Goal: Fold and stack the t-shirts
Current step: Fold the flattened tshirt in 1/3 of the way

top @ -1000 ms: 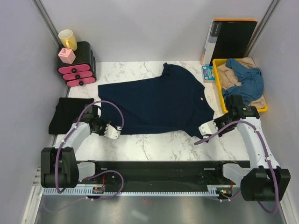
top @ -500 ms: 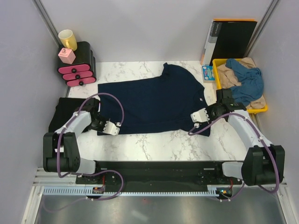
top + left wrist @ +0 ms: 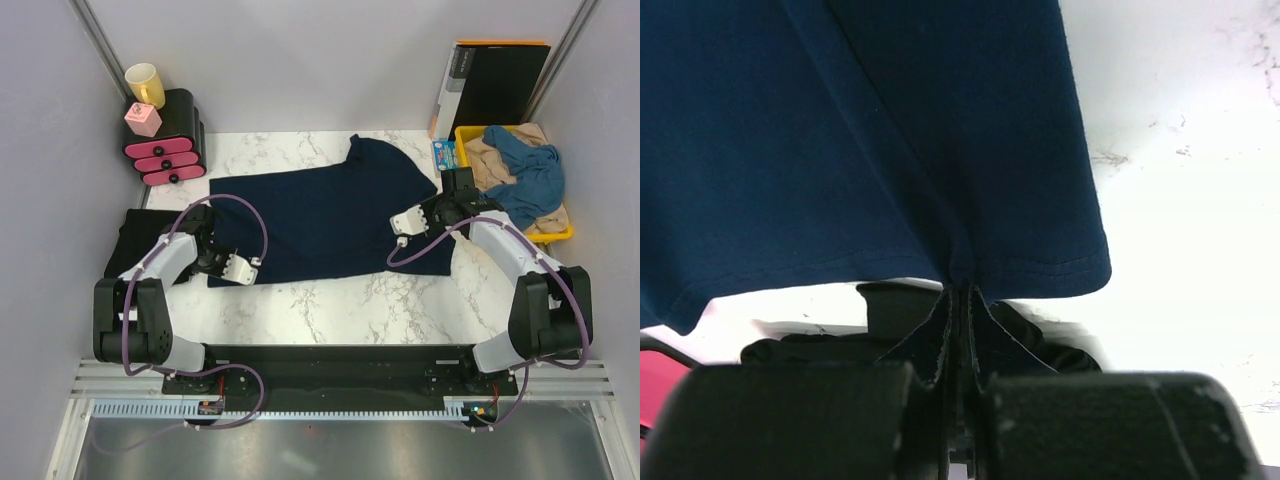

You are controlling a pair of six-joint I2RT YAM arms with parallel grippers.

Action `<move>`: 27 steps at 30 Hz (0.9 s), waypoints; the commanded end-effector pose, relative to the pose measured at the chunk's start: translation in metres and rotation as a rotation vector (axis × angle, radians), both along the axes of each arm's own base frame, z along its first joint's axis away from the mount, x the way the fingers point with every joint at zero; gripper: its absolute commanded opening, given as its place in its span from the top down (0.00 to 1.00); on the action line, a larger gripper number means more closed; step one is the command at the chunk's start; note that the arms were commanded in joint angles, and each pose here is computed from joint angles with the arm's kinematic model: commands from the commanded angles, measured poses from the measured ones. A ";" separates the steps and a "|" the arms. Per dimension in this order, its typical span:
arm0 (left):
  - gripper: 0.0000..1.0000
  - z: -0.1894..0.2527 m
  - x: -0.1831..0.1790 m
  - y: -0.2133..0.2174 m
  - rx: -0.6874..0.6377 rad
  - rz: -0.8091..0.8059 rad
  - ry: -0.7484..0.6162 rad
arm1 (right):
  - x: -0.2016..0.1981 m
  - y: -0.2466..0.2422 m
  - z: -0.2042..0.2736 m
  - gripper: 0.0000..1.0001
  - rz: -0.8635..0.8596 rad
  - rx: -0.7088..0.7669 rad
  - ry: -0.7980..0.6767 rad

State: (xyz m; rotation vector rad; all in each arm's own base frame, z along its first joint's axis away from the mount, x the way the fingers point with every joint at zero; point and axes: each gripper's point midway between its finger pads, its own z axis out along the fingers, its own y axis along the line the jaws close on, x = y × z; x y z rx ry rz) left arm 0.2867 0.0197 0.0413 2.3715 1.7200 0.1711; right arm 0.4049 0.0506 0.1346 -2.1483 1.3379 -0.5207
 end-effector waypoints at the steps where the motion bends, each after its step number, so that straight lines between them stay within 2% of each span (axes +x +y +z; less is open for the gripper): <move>1: 0.98 0.002 0.009 0.003 0.021 0.037 -0.031 | 0.027 0.004 0.025 1.00 -0.012 0.003 -0.096; 8: 0.98 0.006 0.040 0.011 0.035 0.131 -0.124 | 0.046 0.006 0.027 1.00 -0.019 -0.006 -0.142; 27: 0.98 0.013 0.075 0.014 0.025 0.208 -0.177 | 0.067 0.009 0.019 1.00 -0.026 -0.011 -0.158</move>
